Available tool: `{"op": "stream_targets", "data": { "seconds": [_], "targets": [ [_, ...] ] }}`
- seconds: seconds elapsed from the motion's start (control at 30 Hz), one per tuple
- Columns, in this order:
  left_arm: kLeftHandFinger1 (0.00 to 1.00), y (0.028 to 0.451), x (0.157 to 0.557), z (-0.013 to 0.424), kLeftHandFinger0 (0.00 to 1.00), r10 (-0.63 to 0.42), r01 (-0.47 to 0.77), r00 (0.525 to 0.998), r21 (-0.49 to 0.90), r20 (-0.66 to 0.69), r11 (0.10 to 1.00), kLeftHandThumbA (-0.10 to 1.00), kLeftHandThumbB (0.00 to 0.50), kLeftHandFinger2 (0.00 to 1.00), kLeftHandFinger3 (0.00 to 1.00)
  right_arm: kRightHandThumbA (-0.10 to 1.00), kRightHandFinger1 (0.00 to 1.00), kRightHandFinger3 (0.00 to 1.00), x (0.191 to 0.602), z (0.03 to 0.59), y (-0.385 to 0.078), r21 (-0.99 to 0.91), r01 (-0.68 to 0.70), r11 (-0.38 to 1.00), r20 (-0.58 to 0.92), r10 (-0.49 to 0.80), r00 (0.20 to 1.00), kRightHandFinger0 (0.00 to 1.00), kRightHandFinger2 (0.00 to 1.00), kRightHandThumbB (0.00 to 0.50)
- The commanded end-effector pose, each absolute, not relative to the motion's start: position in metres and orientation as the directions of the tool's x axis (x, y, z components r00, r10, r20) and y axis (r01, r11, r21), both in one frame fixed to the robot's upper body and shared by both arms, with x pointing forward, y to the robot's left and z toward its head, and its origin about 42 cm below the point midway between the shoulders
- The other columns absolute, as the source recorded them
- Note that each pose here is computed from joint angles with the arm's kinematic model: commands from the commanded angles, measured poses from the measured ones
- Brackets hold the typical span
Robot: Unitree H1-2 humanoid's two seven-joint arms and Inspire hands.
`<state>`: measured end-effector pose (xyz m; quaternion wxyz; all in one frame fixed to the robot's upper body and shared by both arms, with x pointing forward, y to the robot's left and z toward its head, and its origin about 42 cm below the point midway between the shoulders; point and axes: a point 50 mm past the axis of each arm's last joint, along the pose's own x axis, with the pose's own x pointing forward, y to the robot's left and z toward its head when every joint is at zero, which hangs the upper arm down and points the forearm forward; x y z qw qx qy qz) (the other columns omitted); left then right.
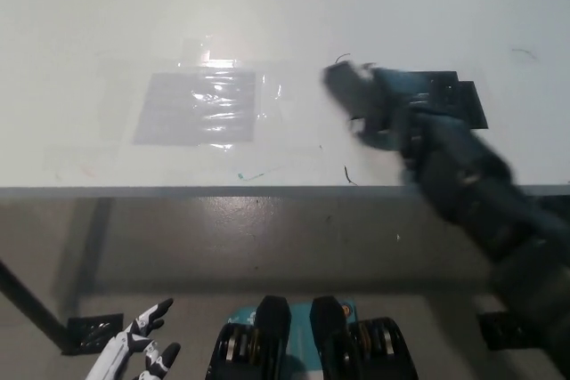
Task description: A whiteboard eraser is kept on the black marked spot on the table infront of the robot and the robot uses its right hand to swipe it back and forth on the table twice to clean it
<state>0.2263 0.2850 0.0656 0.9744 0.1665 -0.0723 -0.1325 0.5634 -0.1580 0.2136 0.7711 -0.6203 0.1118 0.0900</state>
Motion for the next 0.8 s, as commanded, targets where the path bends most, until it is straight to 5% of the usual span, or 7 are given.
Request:
{"op": "stream_targets", "data": {
  "seconds": [0.0, 0.13, 0.23, 0.43, 0.6, 0.7, 0.77],
  "targets": [
    [1.00, 0.289, 0.228, 0.075, 1.00, -0.293, 0.225, 0.945, 0.361, 0.143, 0.905, 0.74, 0.481, 1.00, 1.00, -0.06, 0.29, 1.00, 0.524, 0.175, -0.373, -0.930, -0.296, 0.218, -0.364, -0.423, 0.830, 0.15, 0.51, 0.201],
    [1.00, 0.287, 0.228, 0.074, 1.00, -0.293, 0.226, 0.946, 0.363, 0.142, 0.904, 0.74, 0.482, 1.00, 1.00, 0.06, 0.87, 1.00, 0.497, 0.175, -0.441, -0.942, -0.276, 0.191, -0.336, -0.514, 0.789, 0.58, 0.99, 0.136],
    [1.00, 0.286, 0.228, 0.073, 1.00, -0.297, 0.234, 0.944, 0.349, 0.141, 0.908, 0.73, 0.475, 1.00, 1.00, 0.00, 0.40, 1.00, 0.481, 0.176, -0.475, -0.943, -0.233, 0.238, -0.330, -0.568, 0.754, 0.14, 0.62, 0.181],
    [1.00, 0.286, 0.226, 0.072, 1.00, -0.294, 0.232, 0.946, 0.352, 0.135, 0.907, 0.73, 0.478, 1.00, 1.00, 0.12, 0.95, 1.00, 0.454, 0.179, -0.519, -0.942, -0.191, 0.277, -0.329, -0.637, 0.698, 0.62, 1.00, 0.255],
    [1.00, 0.285, 0.226, 0.071, 1.00, -0.297, 0.233, 0.945, 0.355, 0.137, 0.905, 0.74, 0.479, 1.00, 1.00, 0.00, 0.33, 1.00, 0.460, 0.189, -0.517, -0.947, -0.140, 0.288, -0.297, -0.627, 0.720, 0.00, 0.60, 0.205],
    [1.00, 0.284, 0.226, 0.071, 1.00, -0.298, 0.233, 0.945, 0.359, 0.136, 0.904, 0.75, 0.485, 1.00, 1.00, 0.03, 0.64, 1.00, 0.469, 0.191, -0.505, -0.949, -0.156, 0.273, -0.296, -0.607, 0.738, 0.38, 0.78, 0.195],
    [1.00, 0.284, 0.226, 0.071, 1.00, -0.299, 0.233, 0.944, 0.362, 0.139, 0.903, 0.75, 0.483, 1.00, 1.00, 0.02, 0.31, 1.00, 0.478, 0.192, -0.490, -0.948, -0.152, 0.278, -0.292, -0.578, 0.762, 0.10, 0.54, 0.194]
  ]
}}
